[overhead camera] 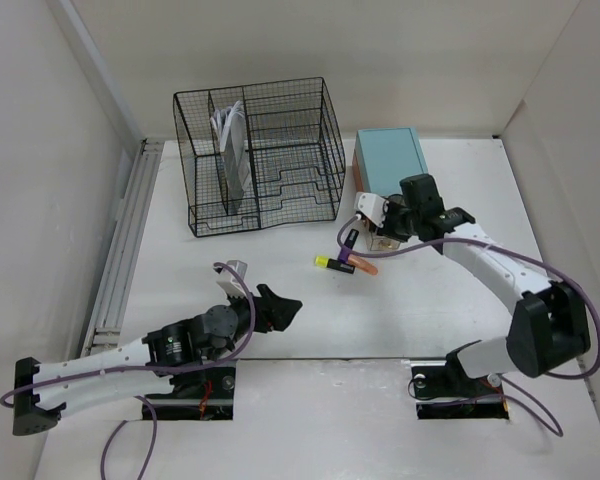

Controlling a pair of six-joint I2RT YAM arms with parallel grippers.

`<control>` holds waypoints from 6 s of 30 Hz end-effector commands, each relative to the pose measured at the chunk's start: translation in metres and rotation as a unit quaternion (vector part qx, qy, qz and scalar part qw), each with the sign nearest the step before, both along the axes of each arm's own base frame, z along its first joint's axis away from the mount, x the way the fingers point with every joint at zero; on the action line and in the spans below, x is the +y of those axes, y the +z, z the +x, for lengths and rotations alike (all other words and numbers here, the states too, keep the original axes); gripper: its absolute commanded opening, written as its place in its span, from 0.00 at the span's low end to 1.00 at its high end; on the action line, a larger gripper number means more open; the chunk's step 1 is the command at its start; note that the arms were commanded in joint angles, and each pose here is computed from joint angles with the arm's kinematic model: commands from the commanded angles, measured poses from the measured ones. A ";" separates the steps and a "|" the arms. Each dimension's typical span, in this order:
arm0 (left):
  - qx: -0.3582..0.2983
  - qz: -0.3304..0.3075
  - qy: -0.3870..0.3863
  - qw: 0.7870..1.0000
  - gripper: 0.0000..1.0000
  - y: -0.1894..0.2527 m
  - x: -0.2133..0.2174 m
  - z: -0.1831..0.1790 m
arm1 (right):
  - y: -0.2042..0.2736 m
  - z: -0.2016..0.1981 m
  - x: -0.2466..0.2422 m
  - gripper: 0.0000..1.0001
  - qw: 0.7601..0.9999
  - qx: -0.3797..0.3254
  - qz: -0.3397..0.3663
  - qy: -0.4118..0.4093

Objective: Organize the desk

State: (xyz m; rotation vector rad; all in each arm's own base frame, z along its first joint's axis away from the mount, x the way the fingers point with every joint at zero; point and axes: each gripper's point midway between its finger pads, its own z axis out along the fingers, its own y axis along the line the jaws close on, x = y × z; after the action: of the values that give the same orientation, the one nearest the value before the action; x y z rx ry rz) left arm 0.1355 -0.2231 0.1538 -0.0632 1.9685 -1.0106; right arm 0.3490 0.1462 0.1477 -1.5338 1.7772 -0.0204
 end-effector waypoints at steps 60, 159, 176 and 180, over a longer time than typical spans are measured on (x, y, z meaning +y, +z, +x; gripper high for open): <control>-0.005 -0.014 0.002 1.000 0.78 0.007 0.002 -0.001 | -0.090 -0.047 0.069 0.46 0.985 0.145 -0.086 -0.038; -0.006 -0.004 0.001 1.000 0.78 0.012 -0.001 0.001 | 0.003 0.036 0.005 0.08 0.988 0.097 0.048 -0.106; -0.006 -0.004 0.001 1.000 0.78 0.010 -0.001 0.001 | -0.074 -0.035 -0.002 0.00 0.975 0.214 -0.050 0.043; -0.008 -0.009 0.001 1.000 0.78 0.012 -0.002 0.001 | -0.089 0.004 -0.023 0.00 0.982 0.140 -0.100 -0.081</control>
State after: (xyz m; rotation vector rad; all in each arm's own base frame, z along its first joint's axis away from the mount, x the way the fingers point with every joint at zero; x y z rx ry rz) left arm 0.1346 -0.2188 0.1422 -0.0526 2.0080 -0.9637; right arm 0.3056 0.1321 0.0574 -1.8048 2.1360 0.2476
